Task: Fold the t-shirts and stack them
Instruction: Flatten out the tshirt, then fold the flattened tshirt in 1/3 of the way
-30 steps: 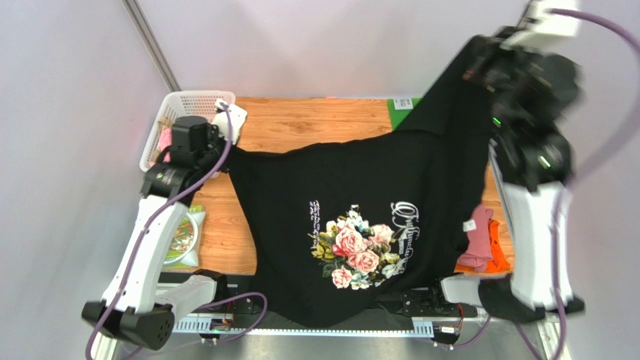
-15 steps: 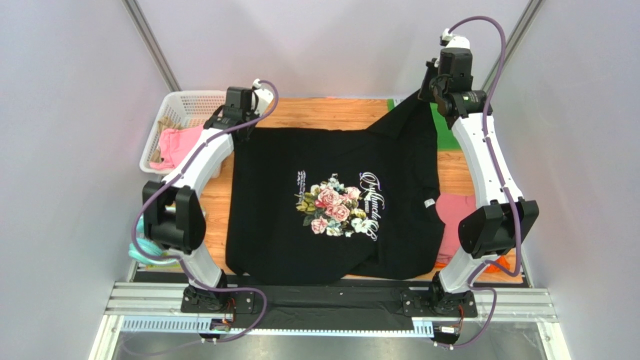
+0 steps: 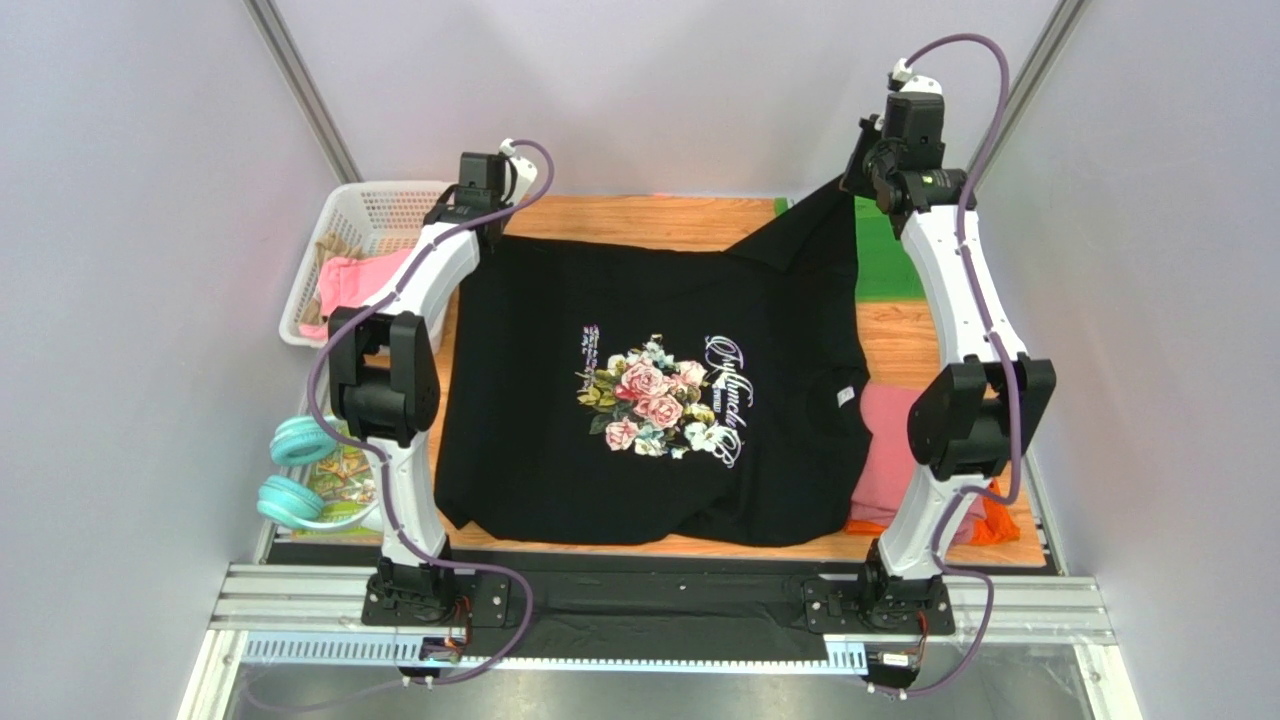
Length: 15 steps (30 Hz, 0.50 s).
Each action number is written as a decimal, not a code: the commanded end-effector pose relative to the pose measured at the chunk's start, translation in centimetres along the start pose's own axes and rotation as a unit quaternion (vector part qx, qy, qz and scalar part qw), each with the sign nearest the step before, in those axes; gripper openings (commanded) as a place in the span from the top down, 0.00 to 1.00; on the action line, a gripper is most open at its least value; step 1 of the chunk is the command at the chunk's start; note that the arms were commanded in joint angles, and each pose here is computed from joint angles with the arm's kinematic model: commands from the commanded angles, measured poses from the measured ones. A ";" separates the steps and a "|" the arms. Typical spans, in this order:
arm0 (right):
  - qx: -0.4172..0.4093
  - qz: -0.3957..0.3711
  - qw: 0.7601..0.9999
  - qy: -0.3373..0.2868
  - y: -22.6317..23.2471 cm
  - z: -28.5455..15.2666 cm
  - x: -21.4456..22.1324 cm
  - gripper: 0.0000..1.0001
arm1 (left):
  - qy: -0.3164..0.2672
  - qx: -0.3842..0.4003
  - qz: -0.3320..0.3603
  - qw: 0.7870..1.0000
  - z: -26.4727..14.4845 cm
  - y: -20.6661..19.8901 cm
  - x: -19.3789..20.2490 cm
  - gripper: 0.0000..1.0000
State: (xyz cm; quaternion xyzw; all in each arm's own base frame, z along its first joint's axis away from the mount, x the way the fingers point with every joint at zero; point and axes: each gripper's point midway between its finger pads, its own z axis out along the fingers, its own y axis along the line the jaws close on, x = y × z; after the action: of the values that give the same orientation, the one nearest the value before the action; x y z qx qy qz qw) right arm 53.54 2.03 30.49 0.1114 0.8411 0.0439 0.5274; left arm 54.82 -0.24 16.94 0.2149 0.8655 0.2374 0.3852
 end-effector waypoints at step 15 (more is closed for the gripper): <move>-0.085 0.081 0.992 -0.043 1.3 6.3 -5.3 1.00 | -0.026 -0.049 -0.005 0.998 4.4 2.5 -5.0 1.00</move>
State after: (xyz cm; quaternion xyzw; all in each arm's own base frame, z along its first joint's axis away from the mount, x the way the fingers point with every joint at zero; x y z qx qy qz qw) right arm 60.83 1.59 29.05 0.1351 0.8290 0.1146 0.5304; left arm 61.33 -0.93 16.73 0.2061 0.8527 0.2516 0.4087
